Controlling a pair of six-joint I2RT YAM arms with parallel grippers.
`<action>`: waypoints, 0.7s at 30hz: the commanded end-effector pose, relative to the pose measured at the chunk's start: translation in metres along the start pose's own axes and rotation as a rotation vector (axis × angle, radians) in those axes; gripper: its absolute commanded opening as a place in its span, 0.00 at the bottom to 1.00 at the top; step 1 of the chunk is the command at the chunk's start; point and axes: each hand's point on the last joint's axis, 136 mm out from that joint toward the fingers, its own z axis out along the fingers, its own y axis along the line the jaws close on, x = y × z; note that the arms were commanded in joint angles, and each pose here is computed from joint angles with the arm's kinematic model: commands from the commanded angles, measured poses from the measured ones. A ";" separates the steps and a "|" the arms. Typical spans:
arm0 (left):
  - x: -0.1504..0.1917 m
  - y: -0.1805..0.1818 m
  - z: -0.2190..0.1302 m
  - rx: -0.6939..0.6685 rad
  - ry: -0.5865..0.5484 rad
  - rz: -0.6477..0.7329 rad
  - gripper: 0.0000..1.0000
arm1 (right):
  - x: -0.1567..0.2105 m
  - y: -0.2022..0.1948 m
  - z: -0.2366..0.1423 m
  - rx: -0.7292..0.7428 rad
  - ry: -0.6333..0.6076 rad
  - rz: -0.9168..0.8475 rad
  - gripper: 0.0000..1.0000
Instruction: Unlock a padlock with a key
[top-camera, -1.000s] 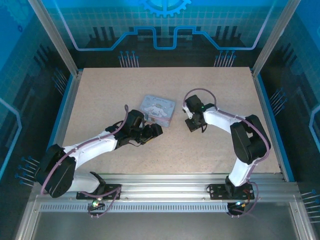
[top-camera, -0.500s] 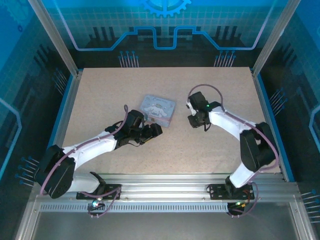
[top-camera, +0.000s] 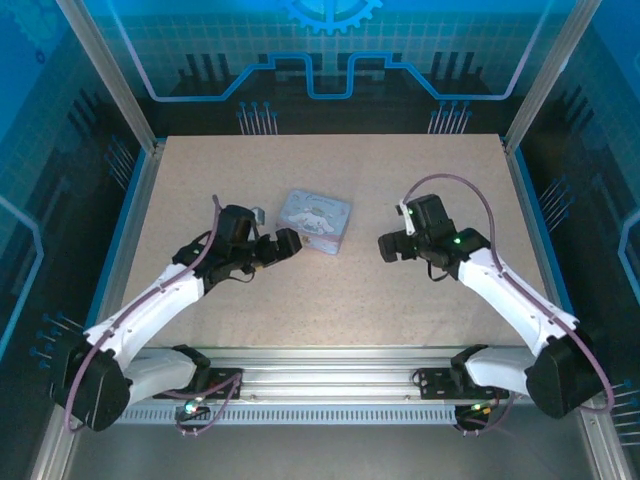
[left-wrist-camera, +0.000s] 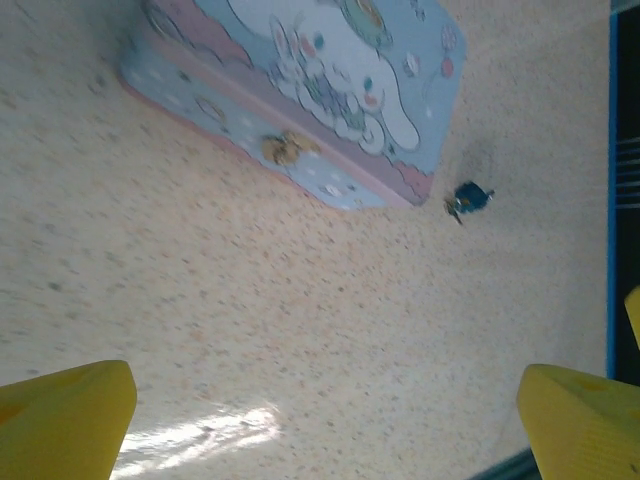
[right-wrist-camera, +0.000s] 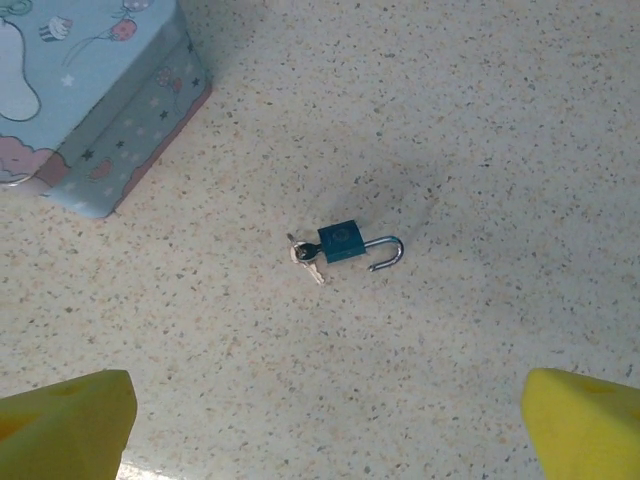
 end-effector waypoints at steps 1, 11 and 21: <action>-0.021 0.027 -0.029 -0.172 -0.091 0.156 0.99 | -0.001 -0.014 -0.007 0.050 -0.079 0.070 1.00; -0.104 0.097 -0.074 -0.543 -0.554 0.478 0.99 | -0.025 -0.083 0.003 0.399 -0.443 0.028 1.00; -0.132 0.168 -0.007 -0.489 -0.683 0.359 0.99 | -0.022 -0.116 0.063 0.436 -0.486 0.035 1.00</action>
